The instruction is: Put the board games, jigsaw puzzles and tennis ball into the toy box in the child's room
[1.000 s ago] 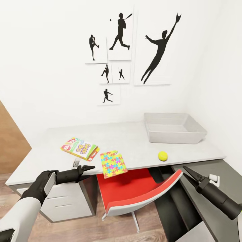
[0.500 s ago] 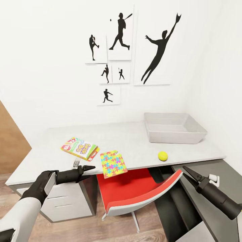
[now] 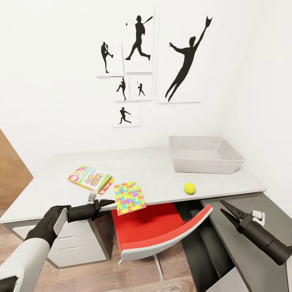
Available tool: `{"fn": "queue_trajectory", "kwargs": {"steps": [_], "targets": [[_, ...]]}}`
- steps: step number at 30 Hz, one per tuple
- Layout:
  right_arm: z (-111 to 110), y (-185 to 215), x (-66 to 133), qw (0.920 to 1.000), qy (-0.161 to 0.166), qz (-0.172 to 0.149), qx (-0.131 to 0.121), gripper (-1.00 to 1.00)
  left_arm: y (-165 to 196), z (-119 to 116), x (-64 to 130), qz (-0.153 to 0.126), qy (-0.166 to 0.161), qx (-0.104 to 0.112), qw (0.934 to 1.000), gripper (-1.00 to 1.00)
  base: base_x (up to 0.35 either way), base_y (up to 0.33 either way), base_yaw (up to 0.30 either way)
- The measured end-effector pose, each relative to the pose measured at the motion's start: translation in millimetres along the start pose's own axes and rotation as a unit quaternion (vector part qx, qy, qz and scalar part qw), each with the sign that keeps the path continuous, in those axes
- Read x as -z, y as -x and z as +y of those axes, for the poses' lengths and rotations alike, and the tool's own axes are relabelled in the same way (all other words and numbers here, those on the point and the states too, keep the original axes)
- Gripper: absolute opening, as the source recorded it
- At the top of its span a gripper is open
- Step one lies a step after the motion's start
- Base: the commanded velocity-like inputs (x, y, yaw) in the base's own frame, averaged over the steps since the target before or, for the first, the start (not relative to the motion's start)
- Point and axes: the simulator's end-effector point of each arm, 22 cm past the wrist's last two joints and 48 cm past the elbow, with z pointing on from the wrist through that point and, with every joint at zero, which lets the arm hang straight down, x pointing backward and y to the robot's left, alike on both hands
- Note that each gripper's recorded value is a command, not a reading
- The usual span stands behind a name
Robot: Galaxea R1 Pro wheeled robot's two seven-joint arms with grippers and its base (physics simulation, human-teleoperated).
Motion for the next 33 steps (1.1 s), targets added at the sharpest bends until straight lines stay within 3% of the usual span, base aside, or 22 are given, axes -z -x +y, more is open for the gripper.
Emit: {"fn": "queue_trajectory", "kwargs": {"steps": [14, 33], "targets": [[0.3, -0.7, -0.6, 1.0000, 0.001, 0.000, 0.000, 1.00, 0.4, 0.1, 0.5, 0.000, 0.000, 0.000, 1.0000, 1.00, 0.000, -0.148, 0.000], [0.4, -0.9, -0.9, 1.0000, 0.001, 0.001, 0.000, 1.00, 1.4, 0.7, 1.8, -0.001, 0.001, -0.001, 1.0000, 1.00, 0.000, -0.017, 0.000]]}}
